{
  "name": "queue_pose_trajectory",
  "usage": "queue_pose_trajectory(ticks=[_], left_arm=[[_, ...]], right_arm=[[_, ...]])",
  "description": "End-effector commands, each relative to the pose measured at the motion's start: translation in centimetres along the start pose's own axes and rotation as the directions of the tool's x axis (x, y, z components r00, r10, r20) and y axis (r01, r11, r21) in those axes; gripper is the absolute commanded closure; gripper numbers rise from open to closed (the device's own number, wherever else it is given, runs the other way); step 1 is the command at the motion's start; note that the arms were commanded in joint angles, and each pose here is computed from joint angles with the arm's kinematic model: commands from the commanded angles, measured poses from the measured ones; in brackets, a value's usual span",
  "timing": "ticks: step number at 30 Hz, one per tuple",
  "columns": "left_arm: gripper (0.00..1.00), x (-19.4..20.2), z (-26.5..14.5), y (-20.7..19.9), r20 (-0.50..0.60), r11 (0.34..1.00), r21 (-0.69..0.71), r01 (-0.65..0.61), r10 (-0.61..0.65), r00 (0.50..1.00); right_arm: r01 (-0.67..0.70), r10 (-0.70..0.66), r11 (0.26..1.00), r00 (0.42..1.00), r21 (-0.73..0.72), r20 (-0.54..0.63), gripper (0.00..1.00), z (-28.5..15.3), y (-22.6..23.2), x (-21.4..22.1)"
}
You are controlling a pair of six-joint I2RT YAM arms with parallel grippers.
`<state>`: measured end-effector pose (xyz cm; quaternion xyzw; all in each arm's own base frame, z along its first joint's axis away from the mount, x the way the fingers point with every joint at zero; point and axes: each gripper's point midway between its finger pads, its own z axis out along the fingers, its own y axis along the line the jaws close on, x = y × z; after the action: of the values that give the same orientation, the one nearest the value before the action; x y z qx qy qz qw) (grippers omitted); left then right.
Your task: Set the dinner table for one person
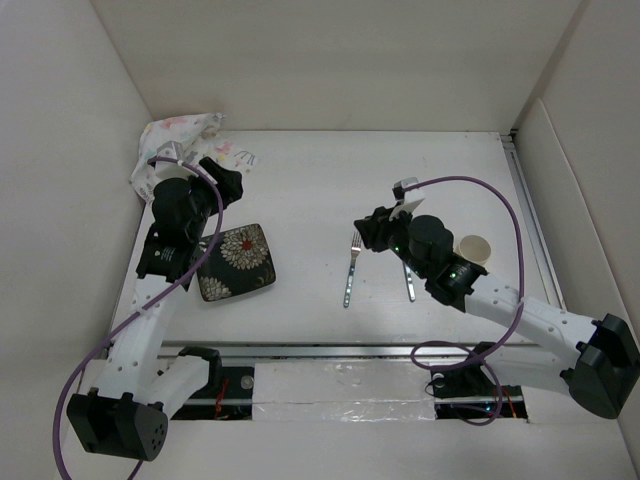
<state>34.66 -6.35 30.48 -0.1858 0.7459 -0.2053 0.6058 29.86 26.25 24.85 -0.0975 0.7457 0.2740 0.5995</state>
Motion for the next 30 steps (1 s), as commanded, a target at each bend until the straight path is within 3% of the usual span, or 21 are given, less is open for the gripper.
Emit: queue_pose_trajectory(ticks=[1, 3, 4, 6, 7, 9, 10, 12, 14, 15, 16, 17, 18, 21, 24, 26, 30], left_arm=[[0.35, -2.7, 0.9, -1.3, 0.063, 1.0, 0.018, -0.007, 0.006, 0.998], [0.39, -3.1, 2.0, -0.7, 0.069, 0.999, -0.032, -0.027, 0.03, 0.997], [0.53, -3.0, 3.6, -0.2, 0.055, 0.997, -0.068, -0.028, 0.032, 0.998], [0.73, -2.7, 5.4, 1.6, 0.034, 0.984, -0.171, -0.055, 0.062, 0.997], [1.0, -2.7, 7.3, 2.6, 0.015, 0.973, -0.218, -0.076, 0.082, 0.997], [1.0, -3.5, 10.4, 5.1, -0.02, 0.948, -0.296, -0.112, 0.111, 0.994], [1.0, -1.6, 11.8, 6.4, -0.075, 0.938, -0.32, -0.134, 0.116, 0.99], [0.98, -1.9, 14.4, 7.4, -0.115, 0.94, -0.304, -0.152, 0.122, 0.986], [0.8, 1.4, 17.3, 11.8, -0.248, 0.91, -0.363, -0.202, 0.115, 0.962], [0.74, 0.4, 18.4, 12.1, -0.241, 0.904, -0.373, -0.211, 0.125, 0.962], [0.59, 2.8, 19.8, 14.4, -0.309, 0.884, -0.402, -0.24, 0.116, 0.944], [0.57, 3.8, 20.0, 15.3, -0.361, 0.871, -0.409, -0.273, 0.121, 0.925], [0.57, 3.2, 20.9, 15.2, -0.362, 0.866, -0.41, -0.286, 0.133, 0.922], [0.57, 5.7, 22.5, 17.4, -0.441, 0.853, -0.404, -0.33, 0.135, 0.887], [0.56, 7.2, 22.9, 20.1, -0.487, 0.807, -0.464, -0.365, 0.111, 0.866], [0.5, 8.0, 23.5, 21.5, -0.517, 0.796, -0.478, -0.372, 0.088, 0.852], [0.5, 10.0, 23.9, 23.1, -0.563, 0.794, -0.475, -0.379, 0.057, 0.825]], right_arm=[[-0.062, 0.058, 0.998, 0.986, 0.019, 0.156, 0.69, -0.6, -0.1, -3.6], [-0.065, 0.06, 0.997, 0.987, 0.03, 0.146, 0.94, -0.8, -0.4, -3.1], [-0.066, 0.06, 0.997, 0.988, 0.035, 0.142, 1.0, -0.8, -0.5, -2.9], [-0.063, 0.058, 0.997, 0.989, 0.032, 0.134, 1.0, -0.8, -0.6, -2.5], [-0.063, 0.058, 0.997, 0.99, 0.034, 0.132, 1.0, -0.8, -0.6, -2.4], [-0.069, 0.064, 0.997, 0.989, 0.039, 0.13, 1.0, -1.2, -0.8, -2.3], [-0.071, 0.064, 0.996, 0.989, 0.049, 0.134, 1.0, -1.2, -1.0, -2.4], [-0.073, 0.063, 0.995, 0.987, 0.063, 0.148, 1.0, -1.3, -1.6, -2.4], [-0.076, 0.065, 0.994, 0.987, 0.072, 0.149, 1.0, -1.4, -2.0, -2.6], [-0.074, 0.063, 0.994, 0.988, 0.076, 0.141, 0.95, -1.6, -2.0, -2.5], [-0.078, 0.066, 0.994, 0.987, 0.079, 0.144, 0.9, -1.8, -2.2, -2.4], [-0.076, 0.064, 0.994, 0.988, 0.08, 0.141, 0.82, -1.8, -2.3, -2.2], [-0.081, 0.067, 0.994, 0.984, 0.078, 0.162, 0.64, -1.6, -2.5, -2.5], [-0.066, 0.058, 0.995, 0.992, 0.07, 0.116, 0.48, -1.2, -2.6, -1.5], [-0.065, 0.057, 0.995, 0.991, 0.071, 0.117, 0.44, -0.6, -2.7, -1.3], [-0.06, 0.053, 0.996, 0.994, 0.071, 0.098, 0.44, -0.2, -2.6, -1.1], [-0.055, 0.048, 0.996, 0.995, 0.071, 0.088, 0.43, 0.1, -2.7, -0.6]])
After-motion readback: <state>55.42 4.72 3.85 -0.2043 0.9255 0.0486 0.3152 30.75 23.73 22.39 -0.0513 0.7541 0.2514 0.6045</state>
